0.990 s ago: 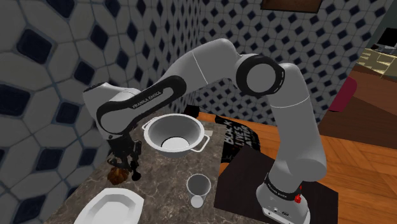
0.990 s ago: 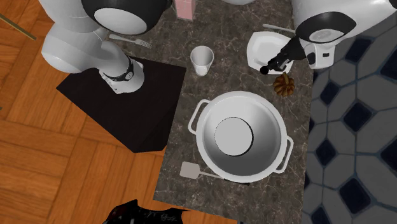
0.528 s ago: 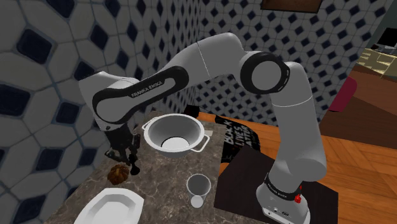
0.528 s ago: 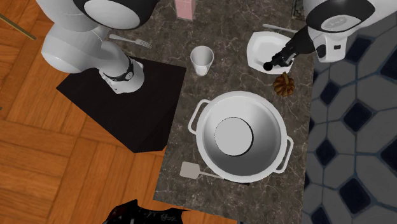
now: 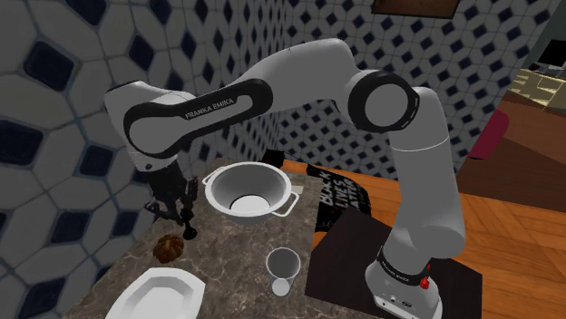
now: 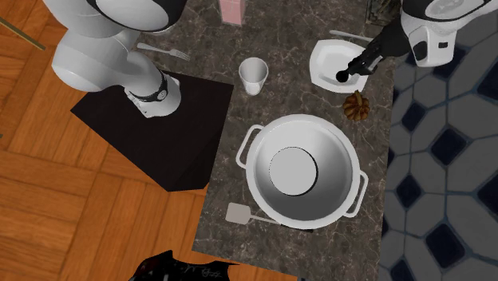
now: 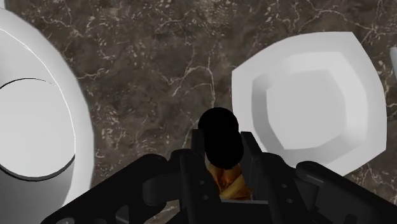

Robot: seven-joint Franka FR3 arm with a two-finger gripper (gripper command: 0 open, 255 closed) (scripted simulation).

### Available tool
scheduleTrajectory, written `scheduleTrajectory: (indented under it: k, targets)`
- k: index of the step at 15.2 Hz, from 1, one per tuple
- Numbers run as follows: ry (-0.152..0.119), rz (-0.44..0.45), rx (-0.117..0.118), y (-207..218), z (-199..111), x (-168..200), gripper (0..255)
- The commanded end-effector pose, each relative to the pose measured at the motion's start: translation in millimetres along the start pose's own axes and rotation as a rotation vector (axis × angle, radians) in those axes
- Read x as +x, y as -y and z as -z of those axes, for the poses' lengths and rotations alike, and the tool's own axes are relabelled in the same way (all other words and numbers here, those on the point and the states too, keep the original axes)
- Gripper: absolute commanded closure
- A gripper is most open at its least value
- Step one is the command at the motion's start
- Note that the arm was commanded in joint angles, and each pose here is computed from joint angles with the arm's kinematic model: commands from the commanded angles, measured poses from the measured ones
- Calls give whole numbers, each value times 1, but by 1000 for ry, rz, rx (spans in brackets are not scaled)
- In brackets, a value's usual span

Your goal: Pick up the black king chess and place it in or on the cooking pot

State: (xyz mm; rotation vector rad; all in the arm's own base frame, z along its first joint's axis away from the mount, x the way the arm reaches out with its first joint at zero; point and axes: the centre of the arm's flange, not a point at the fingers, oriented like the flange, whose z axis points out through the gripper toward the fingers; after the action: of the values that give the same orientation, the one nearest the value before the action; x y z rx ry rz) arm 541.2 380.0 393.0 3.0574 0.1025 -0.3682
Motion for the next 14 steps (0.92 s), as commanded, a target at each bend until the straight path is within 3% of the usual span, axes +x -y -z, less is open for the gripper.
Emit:
scheduleTrajectory:
  k: [1,6,14]
  targets:
    - [0,0,0,-1,10,-4,255]
    - [0,0,0,-2,34,-10,255]
    - [0,0,0,-107,39,4,255]
